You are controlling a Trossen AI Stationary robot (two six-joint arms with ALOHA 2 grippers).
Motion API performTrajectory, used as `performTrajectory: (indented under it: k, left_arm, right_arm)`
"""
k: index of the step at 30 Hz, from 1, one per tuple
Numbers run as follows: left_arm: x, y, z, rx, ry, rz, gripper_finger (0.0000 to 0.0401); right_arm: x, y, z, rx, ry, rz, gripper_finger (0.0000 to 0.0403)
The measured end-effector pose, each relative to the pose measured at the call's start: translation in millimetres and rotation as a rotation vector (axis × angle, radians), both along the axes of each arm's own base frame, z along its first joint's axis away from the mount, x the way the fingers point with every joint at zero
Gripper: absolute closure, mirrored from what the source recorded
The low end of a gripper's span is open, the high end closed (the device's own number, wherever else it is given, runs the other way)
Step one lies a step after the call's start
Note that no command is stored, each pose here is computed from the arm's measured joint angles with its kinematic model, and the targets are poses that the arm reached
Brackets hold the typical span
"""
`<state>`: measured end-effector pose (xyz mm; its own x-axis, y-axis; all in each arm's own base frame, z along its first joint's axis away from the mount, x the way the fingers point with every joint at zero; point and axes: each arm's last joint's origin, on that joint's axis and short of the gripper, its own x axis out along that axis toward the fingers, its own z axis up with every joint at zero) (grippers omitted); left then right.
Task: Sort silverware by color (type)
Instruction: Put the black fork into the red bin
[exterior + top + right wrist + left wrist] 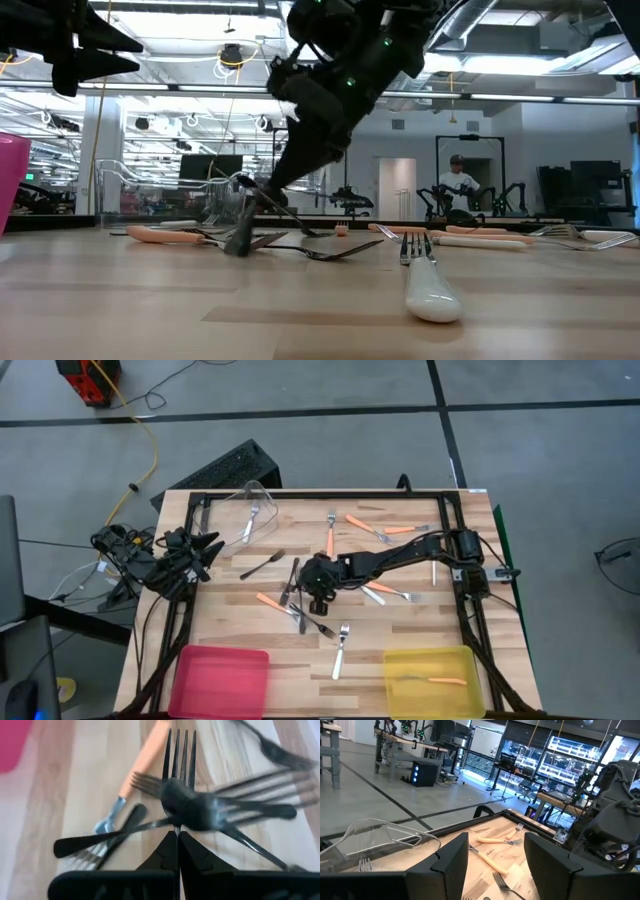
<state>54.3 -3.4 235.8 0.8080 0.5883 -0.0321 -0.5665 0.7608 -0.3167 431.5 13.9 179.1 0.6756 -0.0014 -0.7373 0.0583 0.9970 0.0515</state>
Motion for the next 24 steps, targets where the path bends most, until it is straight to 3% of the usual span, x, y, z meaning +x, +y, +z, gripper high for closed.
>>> performTrajectory:
  k: [11, 24]
  left_arm:
    - [0.0, 0.0, 0.0, 0.0, 0.0, 0.0, 0.0223]
    - [0.1, -0.1, -0.2, 0.001, 0.001, 0.0, 0.0223]
  right_arm:
    - [6.5, -3.9, 7.9, 0.012, -0.079, 0.008, 0.038]
    - [2.8, -11.2, 48.3, -0.002, -0.243, 0.009, 0.038]
